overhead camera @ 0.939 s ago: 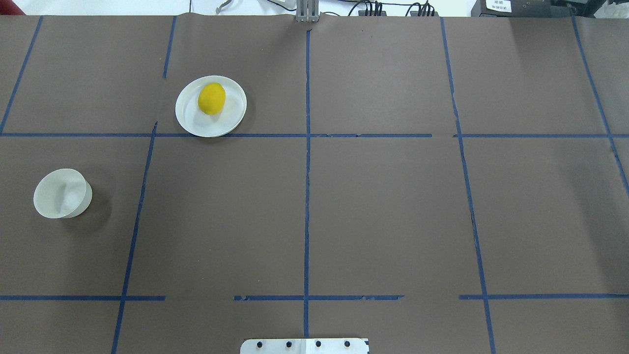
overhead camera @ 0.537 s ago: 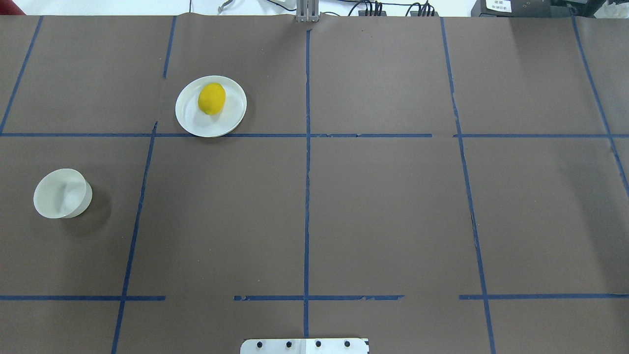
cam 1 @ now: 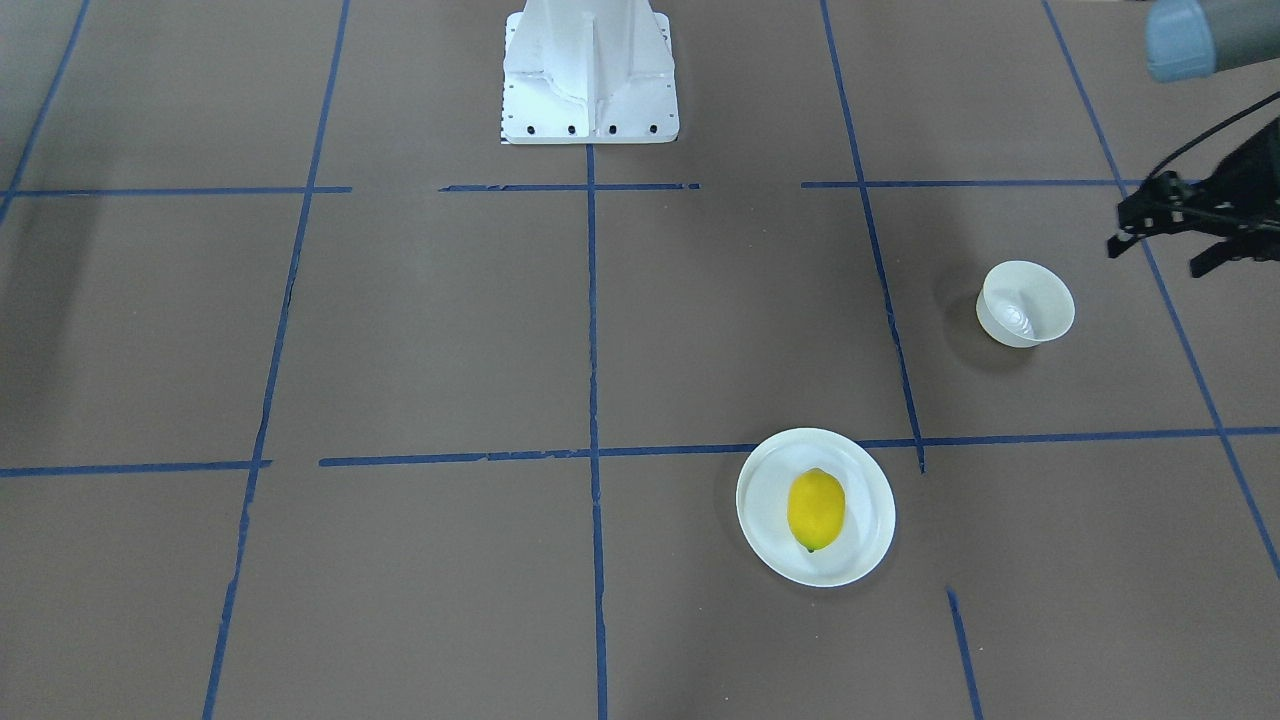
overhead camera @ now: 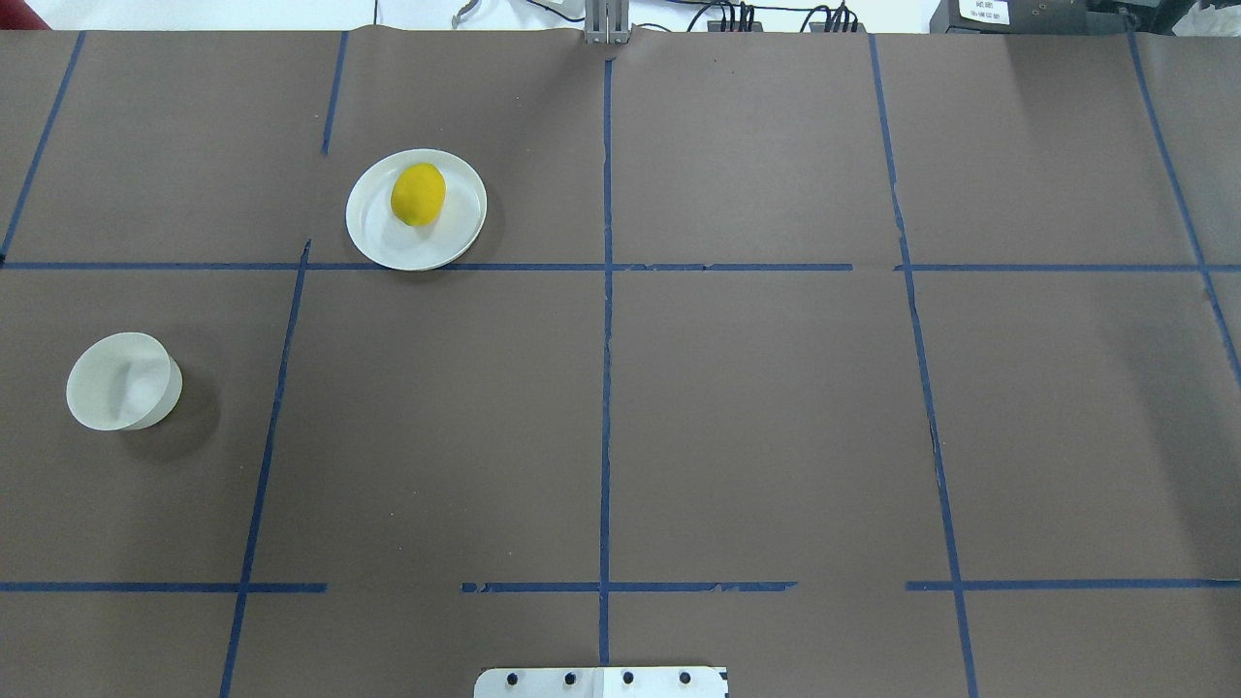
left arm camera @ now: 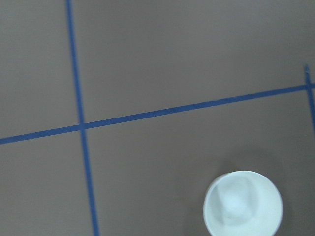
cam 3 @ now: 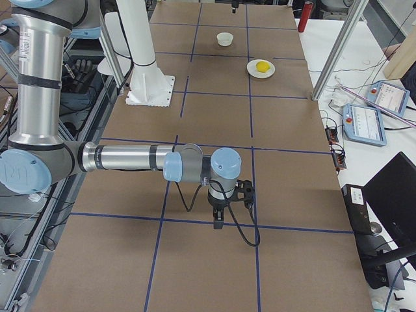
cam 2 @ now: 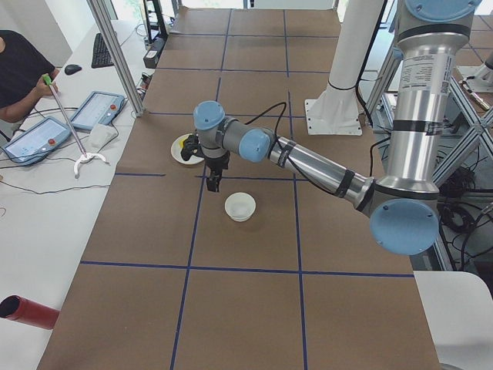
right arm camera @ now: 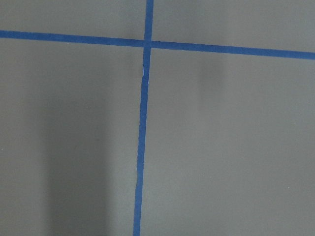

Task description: Move lemon from plate to bowl

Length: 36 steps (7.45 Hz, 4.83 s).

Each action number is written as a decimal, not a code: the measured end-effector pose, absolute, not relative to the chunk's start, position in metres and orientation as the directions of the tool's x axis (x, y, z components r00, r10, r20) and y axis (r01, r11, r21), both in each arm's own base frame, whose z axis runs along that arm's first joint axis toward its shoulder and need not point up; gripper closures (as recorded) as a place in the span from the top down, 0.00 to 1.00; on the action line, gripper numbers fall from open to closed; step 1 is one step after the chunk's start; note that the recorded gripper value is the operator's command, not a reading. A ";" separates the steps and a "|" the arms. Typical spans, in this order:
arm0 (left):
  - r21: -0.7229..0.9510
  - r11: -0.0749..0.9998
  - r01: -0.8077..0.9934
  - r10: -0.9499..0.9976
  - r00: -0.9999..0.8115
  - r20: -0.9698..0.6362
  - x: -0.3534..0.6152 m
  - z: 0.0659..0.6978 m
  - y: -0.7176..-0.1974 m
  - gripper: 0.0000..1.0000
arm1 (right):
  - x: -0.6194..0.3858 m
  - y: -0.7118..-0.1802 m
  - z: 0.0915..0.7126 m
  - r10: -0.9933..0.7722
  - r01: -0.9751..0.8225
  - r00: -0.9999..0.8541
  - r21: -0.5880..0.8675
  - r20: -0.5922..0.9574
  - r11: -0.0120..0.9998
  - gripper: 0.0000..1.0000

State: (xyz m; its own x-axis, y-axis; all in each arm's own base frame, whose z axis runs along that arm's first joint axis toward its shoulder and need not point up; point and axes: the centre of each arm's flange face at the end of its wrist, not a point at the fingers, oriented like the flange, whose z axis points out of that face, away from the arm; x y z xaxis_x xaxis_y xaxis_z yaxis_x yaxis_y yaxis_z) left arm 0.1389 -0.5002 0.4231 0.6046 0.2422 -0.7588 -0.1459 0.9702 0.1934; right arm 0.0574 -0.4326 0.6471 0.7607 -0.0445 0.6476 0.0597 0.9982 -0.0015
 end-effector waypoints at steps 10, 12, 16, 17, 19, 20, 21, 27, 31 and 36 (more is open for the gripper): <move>0.207 0.975 -0.083 0.211 0.646 -0.733 0.441 0.324 -0.664 0.99 | 0.057 -0.433 0.647 -0.044 0.060 0.761 -0.002 0.648 0.998 1.00; 0.207 0.977 -0.046 0.184 0.668 -0.720 0.450 0.330 -0.681 0.98 | 0.057 -0.433 0.647 -0.044 0.060 0.761 -0.002 0.648 0.998 1.00; 0.206 0.978 -0.042 0.177 0.691 -0.701 0.468 0.338 -0.691 0.88 | 0.057 -0.433 0.647 -0.044 0.060 0.761 -0.002 0.648 0.998 1.00; 0.204 0.978 -0.051 0.183 0.690 -0.700 0.476 0.342 -0.687 0.40 | 0.057 -0.433 0.647 -0.044 0.060 0.761 -0.002 0.648 0.998 1.00; 0.203 0.977 -0.060 0.188 0.689 -0.700 0.483 0.342 -0.681 0.00 | 0.057 -0.433 0.647 -0.044 0.060 0.761 -0.002 0.648 0.998 1.00; 0.210 0.976 -0.051 0.187 0.686 -0.703 0.476 0.334 -0.682 0.00 | 0.057 -0.433 0.647 -0.044 0.060 0.761 -0.002 0.648 0.998 1.00; 0.224 0.974 -0.031 0.184 0.680 -0.710 0.455 0.324 -0.681 0.00 | 0.057 -0.433 0.647 -0.044 0.060 0.761 -0.002 0.648 0.998 1.00; 0.245 0.970 0.009 0.175 0.675 -0.717 0.255 0.500 -0.467 0.00 | 0.057 -0.433 0.647 -0.044 0.060 0.761 -0.002 0.648 0.998 1.00; 0.202 0.979 0.000 0.146 0.692 -0.707 0.229 0.551 -0.429 0.37 | 0.057 -0.433 0.647 -0.044 0.060 0.761 -0.002 0.648 0.998 1.00; 0.209 0.978 -0.017 0.164 0.686 -0.709 0.230 0.550 -0.425 1.00 | 0.057 -0.433 0.647 -0.044 0.060 0.761 -0.002 0.648 0.998 1.00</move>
State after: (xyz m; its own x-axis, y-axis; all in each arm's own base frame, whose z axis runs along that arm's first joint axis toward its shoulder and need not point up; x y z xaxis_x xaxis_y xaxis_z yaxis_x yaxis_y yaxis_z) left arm 0.2297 -0.4252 0.5499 0.6858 0.1638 -0.7091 -0.0173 0.9777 0.2091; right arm 0.0574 -0.4326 0.6471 0.7607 -0.0444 0.6476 0.0596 0.9982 -0.0015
